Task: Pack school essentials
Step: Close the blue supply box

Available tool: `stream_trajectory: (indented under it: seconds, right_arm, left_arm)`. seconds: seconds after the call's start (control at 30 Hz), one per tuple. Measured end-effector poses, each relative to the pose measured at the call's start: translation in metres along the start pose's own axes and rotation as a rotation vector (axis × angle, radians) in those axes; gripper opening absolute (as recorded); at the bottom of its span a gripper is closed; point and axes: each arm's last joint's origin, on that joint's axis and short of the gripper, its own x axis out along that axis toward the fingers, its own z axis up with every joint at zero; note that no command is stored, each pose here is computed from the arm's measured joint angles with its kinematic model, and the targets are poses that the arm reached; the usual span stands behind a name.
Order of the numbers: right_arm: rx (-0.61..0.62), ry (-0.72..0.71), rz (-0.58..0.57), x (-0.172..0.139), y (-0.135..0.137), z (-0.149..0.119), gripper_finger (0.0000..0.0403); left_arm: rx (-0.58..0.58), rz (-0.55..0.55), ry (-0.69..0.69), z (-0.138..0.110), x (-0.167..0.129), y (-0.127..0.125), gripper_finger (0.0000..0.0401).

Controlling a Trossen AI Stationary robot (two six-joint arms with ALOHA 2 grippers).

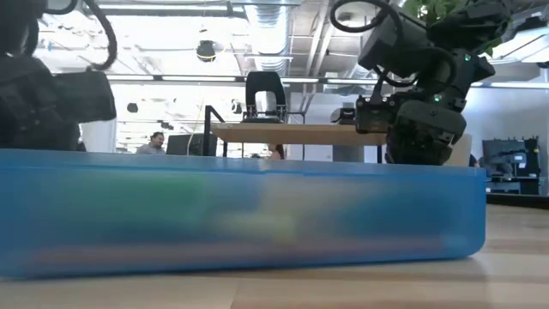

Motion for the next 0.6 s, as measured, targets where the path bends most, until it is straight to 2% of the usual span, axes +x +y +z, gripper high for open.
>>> stream_trajectory:
  seconds: [0.3, 0.6]
  right_arm:
    - [-0.004, -0.041, 0.033, -0.001, 0.004, 0.003, 0.0012]
    - [-0.004, -0.053, 0.040, -0.002, 0.001, 0.005, 0.0012]
  left_arm:
    - [0.056, 0.083, 0.001, 0.013, 0.033, -0.008, 0.0000]
    - [0.092, 0.183, -0.051, 0.035, 0.040, 0.010, 0.0000]
